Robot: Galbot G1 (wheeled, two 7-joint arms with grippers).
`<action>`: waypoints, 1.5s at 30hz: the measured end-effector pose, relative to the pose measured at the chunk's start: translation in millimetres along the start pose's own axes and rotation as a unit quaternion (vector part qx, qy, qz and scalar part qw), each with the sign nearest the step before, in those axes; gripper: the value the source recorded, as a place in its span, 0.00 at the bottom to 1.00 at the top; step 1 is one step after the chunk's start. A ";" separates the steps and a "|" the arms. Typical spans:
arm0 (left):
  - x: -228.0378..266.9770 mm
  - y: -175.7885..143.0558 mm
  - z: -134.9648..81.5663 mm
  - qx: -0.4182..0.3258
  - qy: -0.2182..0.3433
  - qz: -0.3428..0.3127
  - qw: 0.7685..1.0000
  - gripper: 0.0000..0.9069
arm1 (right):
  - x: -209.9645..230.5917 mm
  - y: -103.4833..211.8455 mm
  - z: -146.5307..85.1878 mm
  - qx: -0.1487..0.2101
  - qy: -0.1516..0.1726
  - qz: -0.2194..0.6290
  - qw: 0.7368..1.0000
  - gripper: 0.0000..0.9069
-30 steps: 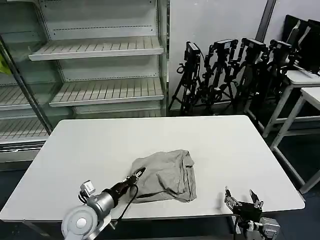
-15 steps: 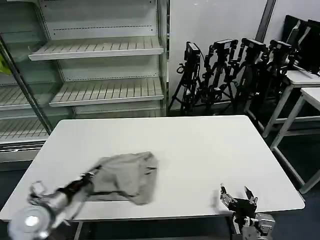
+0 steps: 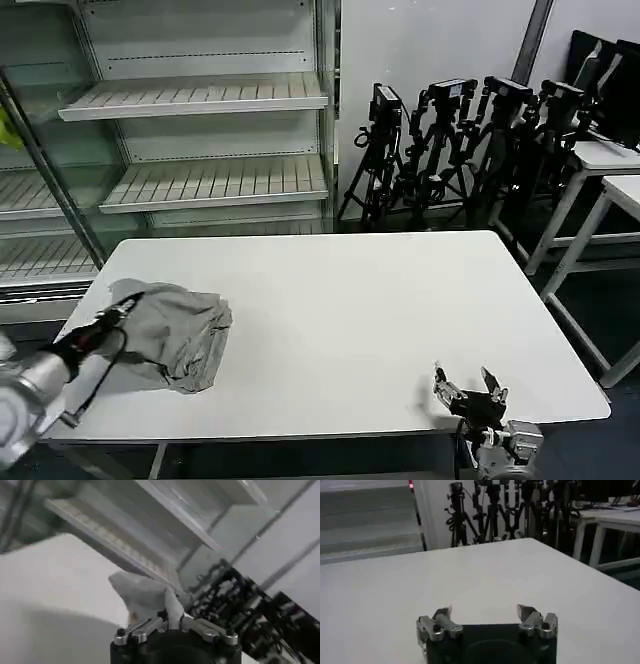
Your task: Fold and organize the clothes.
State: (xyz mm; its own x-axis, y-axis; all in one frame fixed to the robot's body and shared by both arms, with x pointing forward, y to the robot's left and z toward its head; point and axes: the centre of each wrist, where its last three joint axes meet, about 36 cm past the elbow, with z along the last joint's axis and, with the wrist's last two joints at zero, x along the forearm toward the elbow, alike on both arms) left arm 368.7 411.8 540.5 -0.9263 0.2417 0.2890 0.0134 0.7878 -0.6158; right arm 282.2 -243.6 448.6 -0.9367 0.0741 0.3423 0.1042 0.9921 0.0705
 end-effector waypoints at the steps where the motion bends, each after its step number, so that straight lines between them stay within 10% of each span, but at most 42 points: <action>1: -6.0 -6.7 8.1 -0.004 0.007 0.005 1.000 0.03 | 0.9 -0.3 -0.3 0.000 -0.001 0.001 1.000 1.00; 20: -171.7 -163.1 182.3 -0.010 0.147 0.105 0.983 0.03 | 10.6 -3.9 -0.8 0.001 -0.005 0.012 1.000 1.00; 21: -178.7 -171.8 188.3 -0.013 0.151 0.109 0.982 0.16 | 10.5 -3.5 -0.7 0.001 -0.005 0.012 1.000 1.00; 22: -186.2 -181.5 194.8 -0.017 0.155 0.112 0.981 0.94 | 10.3 -2.7 -0.8 0.000 -0.005 0.012 1.000 1.00; 24: -198.3 -197.6 204.5 -0.026 0.162 0.119 0.979 1.00 | 10.2 -1.9 -1.6 -0.001 -0.006 0.011 1.000 1.00; 45: -209.9 -251.9 250.8 -0.221 0.067 0.203 0.952 1.00 | 18.6 3.4 -12.4 0.006 -0.026 0.003 1.000 1.00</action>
State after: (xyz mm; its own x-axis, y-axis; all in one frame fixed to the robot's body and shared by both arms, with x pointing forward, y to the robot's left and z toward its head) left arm 465.3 20.5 451.1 -0.7549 0.6239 0.2022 0.5446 0.7681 -0.3367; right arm 269.3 -240.0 466.9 -0.9522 0.0847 0.2936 0.1058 0.9928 0.0567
